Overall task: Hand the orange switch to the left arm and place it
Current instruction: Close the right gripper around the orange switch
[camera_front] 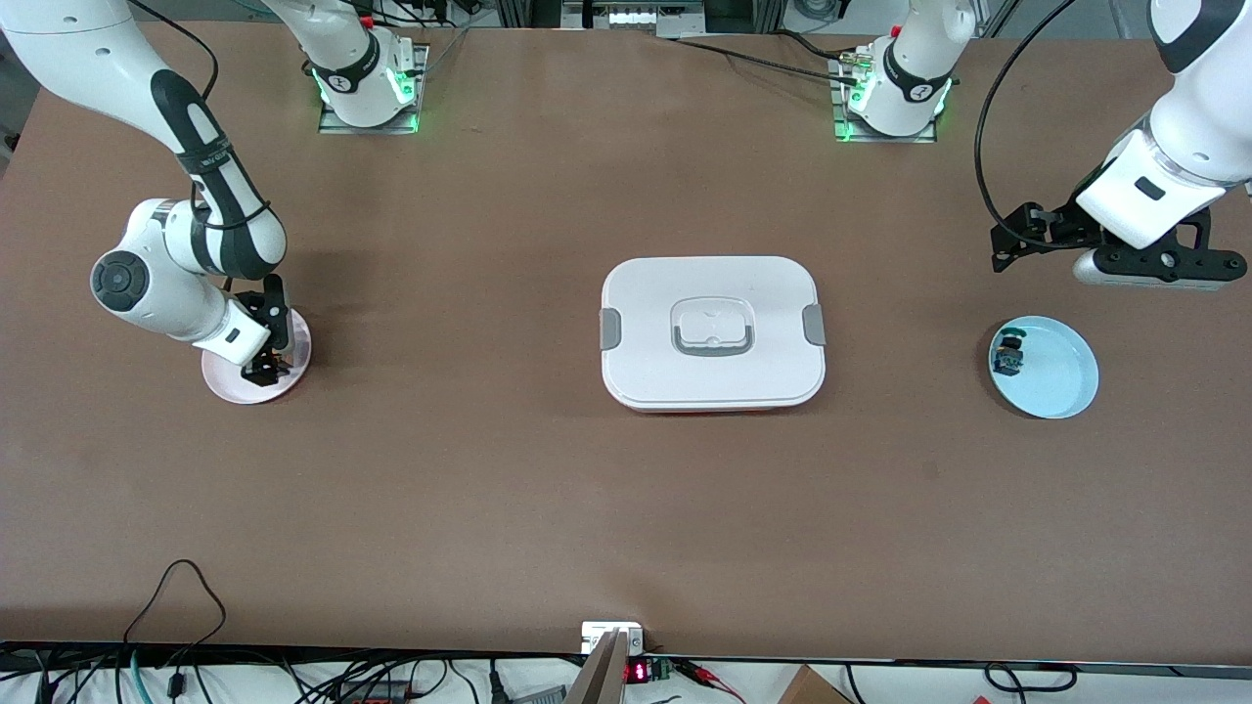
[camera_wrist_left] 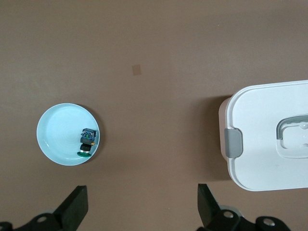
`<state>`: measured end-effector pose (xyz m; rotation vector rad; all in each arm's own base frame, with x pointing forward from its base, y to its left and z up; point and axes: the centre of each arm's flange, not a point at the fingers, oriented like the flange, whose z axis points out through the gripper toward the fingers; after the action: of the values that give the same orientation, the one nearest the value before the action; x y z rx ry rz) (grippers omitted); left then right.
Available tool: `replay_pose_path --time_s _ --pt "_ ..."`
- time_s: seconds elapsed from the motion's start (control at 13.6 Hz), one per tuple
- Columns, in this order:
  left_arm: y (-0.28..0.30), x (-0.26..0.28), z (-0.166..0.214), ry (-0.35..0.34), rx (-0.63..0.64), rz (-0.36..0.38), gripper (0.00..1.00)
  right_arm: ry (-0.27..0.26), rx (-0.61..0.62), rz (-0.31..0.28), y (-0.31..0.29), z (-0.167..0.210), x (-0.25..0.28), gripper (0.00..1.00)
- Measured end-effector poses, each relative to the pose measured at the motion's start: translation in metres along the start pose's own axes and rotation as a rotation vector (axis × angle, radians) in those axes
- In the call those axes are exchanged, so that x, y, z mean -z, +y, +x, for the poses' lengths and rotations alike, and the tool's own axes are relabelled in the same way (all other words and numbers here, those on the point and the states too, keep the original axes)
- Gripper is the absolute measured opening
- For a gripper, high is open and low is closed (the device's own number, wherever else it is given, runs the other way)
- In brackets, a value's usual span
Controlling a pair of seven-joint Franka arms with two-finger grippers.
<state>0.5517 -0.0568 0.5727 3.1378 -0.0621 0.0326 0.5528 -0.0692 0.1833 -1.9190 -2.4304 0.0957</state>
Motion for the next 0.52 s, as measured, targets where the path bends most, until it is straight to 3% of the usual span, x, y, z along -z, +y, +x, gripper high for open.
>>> replay_pose_path --time_s 0.07,0.22,0.52 --pt "0.0000 0.0000 0.0000 0.000 0.000 0.000 1.00 -0.001 0.000 -0.002 0.0002 -0.0002 0.0002 0.96" --pt "0.0000 0.0000 0.0000 0.000 0.000 0.000 1.00 -0.003 0.000 -0.009 0.0009 -0.0004 0.0009 0.74" --pt "0.0000 -0.0001 0.0000 0.000 0.000 0.000 1.00 -0.004 0.001 -0.014 0.0013 -0.0003 0.0010 0.74"
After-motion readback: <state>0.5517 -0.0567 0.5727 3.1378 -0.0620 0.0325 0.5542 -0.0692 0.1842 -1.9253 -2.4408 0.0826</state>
